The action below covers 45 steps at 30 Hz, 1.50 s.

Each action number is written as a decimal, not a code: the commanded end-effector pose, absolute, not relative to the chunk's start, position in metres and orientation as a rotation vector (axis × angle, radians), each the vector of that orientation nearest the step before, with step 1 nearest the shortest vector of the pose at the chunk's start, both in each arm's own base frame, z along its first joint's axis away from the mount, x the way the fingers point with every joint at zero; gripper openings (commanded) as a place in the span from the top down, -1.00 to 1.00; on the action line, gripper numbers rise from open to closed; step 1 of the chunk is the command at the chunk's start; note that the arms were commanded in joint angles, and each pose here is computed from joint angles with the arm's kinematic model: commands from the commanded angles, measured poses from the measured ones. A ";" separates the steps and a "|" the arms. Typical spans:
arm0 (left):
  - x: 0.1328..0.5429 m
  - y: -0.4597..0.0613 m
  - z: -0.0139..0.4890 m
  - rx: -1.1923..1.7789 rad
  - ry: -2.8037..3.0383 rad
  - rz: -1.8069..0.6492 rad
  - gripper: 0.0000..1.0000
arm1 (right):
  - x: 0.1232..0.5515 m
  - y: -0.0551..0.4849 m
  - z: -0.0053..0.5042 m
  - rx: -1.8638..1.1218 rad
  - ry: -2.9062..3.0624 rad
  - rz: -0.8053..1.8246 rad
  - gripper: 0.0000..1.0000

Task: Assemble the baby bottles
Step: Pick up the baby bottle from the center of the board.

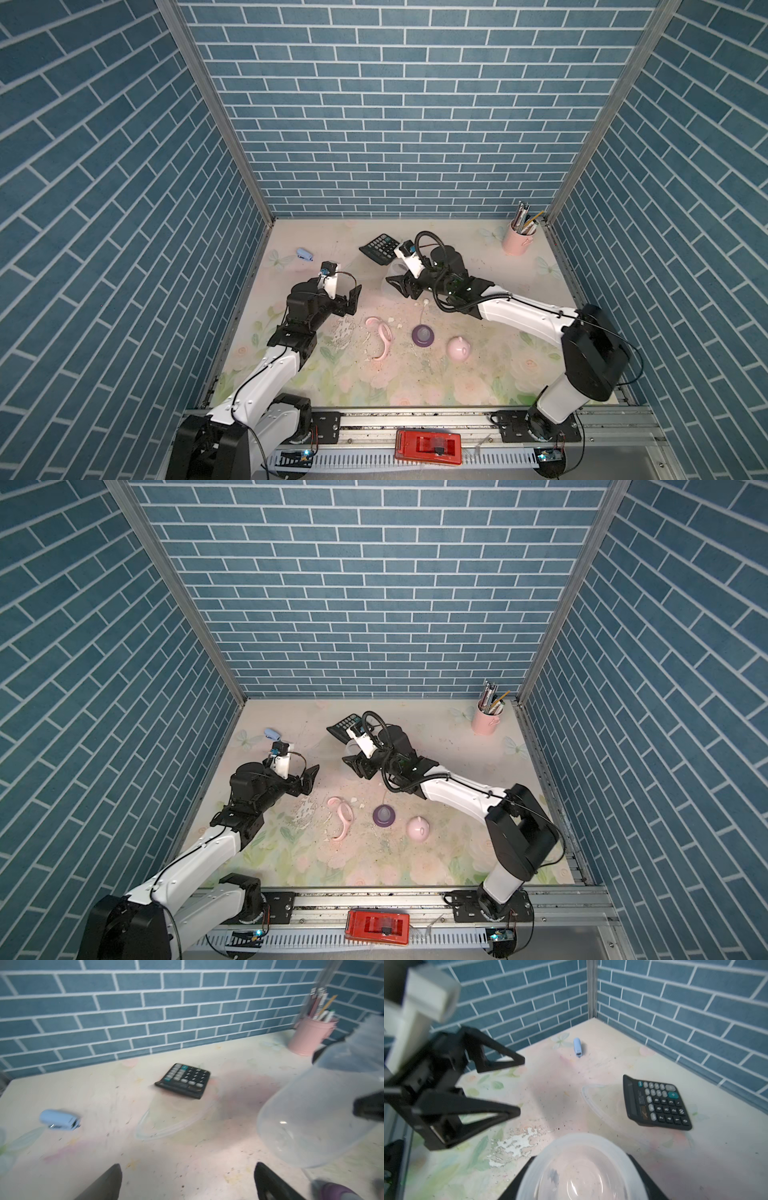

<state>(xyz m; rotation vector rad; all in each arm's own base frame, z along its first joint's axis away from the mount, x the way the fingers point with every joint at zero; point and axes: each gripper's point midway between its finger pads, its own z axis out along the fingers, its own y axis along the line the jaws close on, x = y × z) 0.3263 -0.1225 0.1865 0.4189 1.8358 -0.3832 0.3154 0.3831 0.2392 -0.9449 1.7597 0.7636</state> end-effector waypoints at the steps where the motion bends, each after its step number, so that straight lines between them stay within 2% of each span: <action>1: 0.310 -0.171 0.226 0.667 1.661 -0.547 -0.99 | 0.319 0.353 0.262 -0.833 1.857 0.807 0.40; 7: 0.278 -0.224 0.263 0.952 1.581 -0.808 -0.99 | 0.294 0.341 0.304 -0.842 1.823 0.985 0.42; 16: 0.240 -0.252 0.281 1.134 1.498 -1.055 -0.99 | 0.261 0.351 0.355 -0.852 1.678 1.270 0.45; 28: 0.239 -0.254 0.292 1.096 1.478 -1.093 -0.99 | 0.241 0.373 0.375 -0.871 1.561 1.412 0.48; 45: 0.240 -0.257 0.311 1.034 1.447 -1.168 -0.97 | 0.236 0.381 0.378 -0.845 1.501 1.445 0.49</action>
